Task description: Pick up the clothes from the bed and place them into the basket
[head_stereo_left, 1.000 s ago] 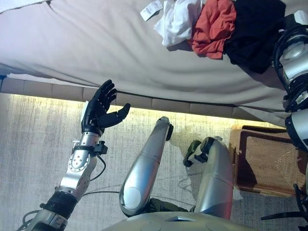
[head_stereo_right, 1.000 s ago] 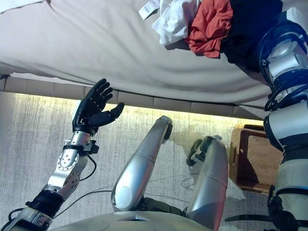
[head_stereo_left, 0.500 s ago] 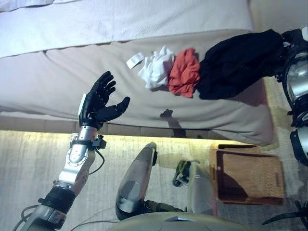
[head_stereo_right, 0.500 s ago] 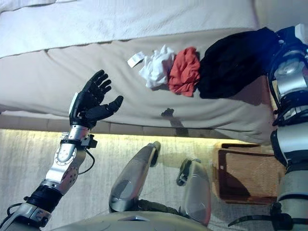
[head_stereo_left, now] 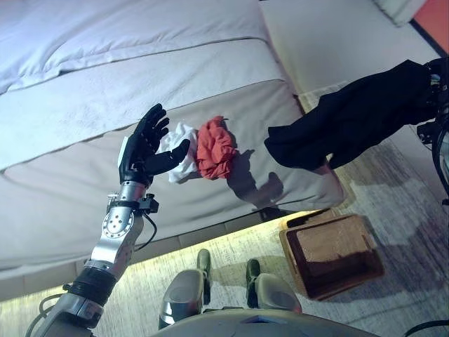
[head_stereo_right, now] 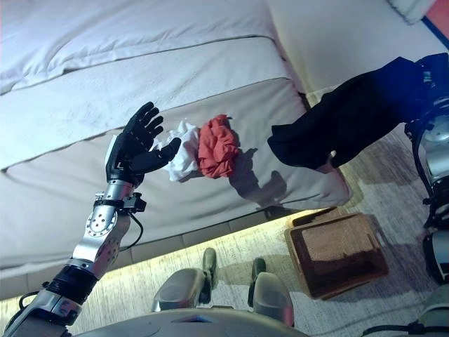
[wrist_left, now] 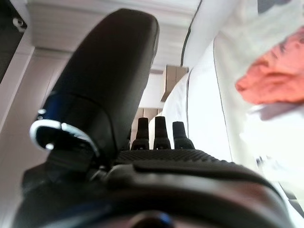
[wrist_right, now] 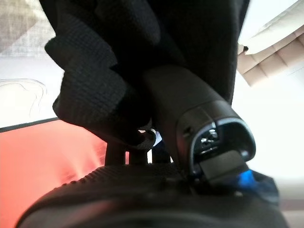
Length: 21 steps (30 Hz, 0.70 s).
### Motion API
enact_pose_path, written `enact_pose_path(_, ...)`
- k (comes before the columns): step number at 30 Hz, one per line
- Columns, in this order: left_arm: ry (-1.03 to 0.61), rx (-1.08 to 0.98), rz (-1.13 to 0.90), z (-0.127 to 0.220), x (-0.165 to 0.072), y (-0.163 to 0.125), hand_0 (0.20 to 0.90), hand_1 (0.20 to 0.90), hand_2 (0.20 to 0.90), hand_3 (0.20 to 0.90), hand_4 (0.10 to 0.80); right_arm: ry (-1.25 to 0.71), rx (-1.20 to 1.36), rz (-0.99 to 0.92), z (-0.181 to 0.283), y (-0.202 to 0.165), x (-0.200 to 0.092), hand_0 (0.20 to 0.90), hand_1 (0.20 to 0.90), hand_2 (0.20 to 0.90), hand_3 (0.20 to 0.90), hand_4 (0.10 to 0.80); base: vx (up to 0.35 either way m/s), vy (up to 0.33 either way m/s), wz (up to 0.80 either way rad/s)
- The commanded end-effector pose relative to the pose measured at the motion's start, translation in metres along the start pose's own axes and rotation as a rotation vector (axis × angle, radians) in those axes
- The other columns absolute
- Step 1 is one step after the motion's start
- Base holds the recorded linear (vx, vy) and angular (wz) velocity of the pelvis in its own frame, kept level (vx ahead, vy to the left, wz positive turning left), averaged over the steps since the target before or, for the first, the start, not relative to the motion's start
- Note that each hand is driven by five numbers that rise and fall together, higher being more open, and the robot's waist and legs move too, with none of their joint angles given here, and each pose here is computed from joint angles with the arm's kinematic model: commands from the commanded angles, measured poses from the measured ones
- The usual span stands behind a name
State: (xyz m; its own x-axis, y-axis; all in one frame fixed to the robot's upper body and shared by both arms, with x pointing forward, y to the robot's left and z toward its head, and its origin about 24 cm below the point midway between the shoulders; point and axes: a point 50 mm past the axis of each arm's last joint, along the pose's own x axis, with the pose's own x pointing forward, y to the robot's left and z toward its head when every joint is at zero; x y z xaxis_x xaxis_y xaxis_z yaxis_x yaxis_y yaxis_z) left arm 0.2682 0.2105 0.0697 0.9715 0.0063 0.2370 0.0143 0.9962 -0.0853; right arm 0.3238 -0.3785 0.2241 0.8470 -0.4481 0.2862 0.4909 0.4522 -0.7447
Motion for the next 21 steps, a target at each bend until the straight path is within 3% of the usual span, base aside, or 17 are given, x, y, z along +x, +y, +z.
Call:
enact_pose_path(1,-0.069,0.019,-0.029,0.000,-0.003,-0.008,0.900,0.900,0.900,0.900,0.800,-0.172,-0.025,-0.225,0.021,-0.047,-0.004,0.300,0.300,0.300,0.200,0.100,-0.020,0.034,-0.18)
enact_pose_path(13,-0.046,0.070,-0.036,-0.009,0.007,-0.012,0.900,0.900,0.900,0.900,0.800,-0.170,0.063,-0.161,0.005,-0.013,-0.037,0.300,0.300,0.300,0.200,0.100,-0.016,0.020,-0.23)
enact_pose_path(21,-0.029,0.087,0.009,-0.016,0.002,-0.008,0.900,0.900,0.900,0.900,0.800,-0.166,0.116,-0.062,-0.018,0.020,-0.074,0.300,0.300,0.300,0.200,0.100,0.019,0.004,-0.18)
